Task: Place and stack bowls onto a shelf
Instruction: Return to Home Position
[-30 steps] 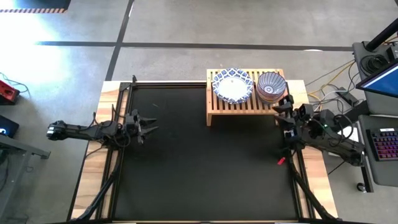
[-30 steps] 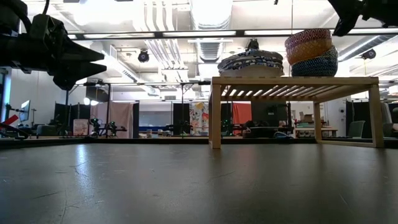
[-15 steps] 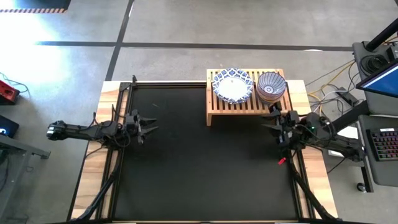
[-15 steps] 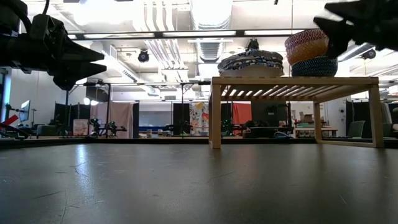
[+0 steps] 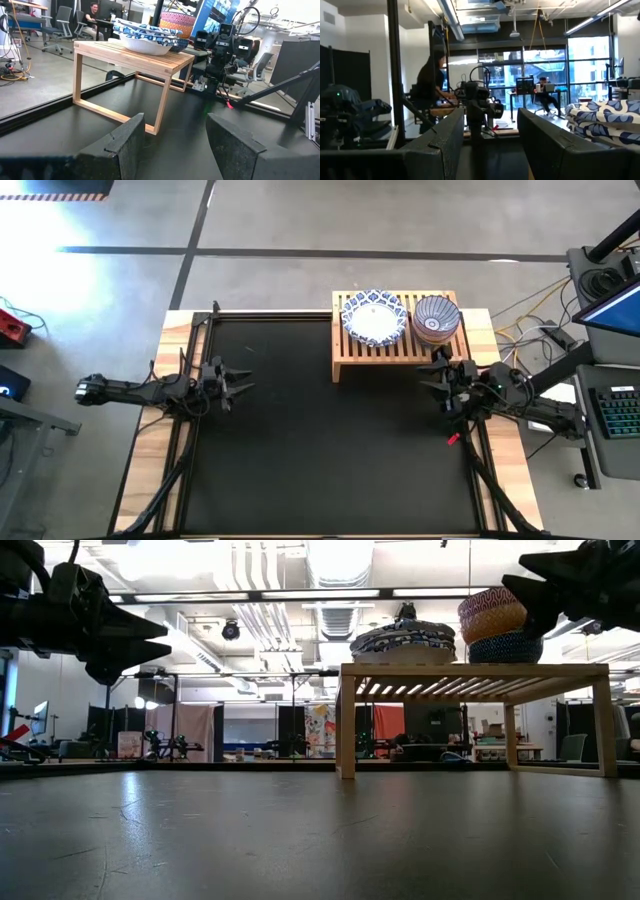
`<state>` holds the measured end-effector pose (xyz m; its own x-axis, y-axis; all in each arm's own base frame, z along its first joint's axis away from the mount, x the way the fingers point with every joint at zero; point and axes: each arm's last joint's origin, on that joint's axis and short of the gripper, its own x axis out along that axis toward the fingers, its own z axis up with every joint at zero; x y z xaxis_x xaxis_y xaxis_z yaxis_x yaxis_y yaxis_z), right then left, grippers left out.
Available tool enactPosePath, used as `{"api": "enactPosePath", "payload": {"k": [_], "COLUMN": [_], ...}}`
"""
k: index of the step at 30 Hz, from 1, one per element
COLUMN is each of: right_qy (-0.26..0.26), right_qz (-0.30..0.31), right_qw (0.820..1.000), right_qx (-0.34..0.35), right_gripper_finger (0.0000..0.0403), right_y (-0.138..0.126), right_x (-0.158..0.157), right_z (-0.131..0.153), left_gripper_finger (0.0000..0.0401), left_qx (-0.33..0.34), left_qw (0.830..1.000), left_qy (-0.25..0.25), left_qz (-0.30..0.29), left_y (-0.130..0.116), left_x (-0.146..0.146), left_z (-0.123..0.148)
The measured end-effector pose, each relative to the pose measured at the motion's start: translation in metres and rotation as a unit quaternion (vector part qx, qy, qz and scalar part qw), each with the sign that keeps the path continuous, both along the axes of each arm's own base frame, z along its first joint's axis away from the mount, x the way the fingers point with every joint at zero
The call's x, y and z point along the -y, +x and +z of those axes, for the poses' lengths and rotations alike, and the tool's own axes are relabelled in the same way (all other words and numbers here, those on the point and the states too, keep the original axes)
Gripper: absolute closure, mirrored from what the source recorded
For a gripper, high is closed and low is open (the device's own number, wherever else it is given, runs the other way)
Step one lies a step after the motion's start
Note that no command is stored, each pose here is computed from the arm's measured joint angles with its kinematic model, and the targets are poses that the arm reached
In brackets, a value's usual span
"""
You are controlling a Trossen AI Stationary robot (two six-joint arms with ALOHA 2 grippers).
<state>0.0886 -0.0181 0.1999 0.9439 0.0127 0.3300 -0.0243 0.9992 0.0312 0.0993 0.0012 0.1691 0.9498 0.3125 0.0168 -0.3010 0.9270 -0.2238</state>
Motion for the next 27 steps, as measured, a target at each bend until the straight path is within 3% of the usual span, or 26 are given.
{"api": "enactPosePath", "payload": {"k": [27], "right_qy": [0.005], "right_qz": [-0.001], "right_qw": [1.0], "right_qx": [-0.025], "right_gripper_finger": [0.0229], "right_y": [0.0047], "right_x": [0.0014], "right_z": [-0.004], "left_gripper_finger": [0.0207], "left_qx": [0.0], "left_qw": [1.0], "left_qy": [0.0], "left_qz": [0.0], "left_y": [0.0], "left_x": [0.0], "left_z": [0.0]}}
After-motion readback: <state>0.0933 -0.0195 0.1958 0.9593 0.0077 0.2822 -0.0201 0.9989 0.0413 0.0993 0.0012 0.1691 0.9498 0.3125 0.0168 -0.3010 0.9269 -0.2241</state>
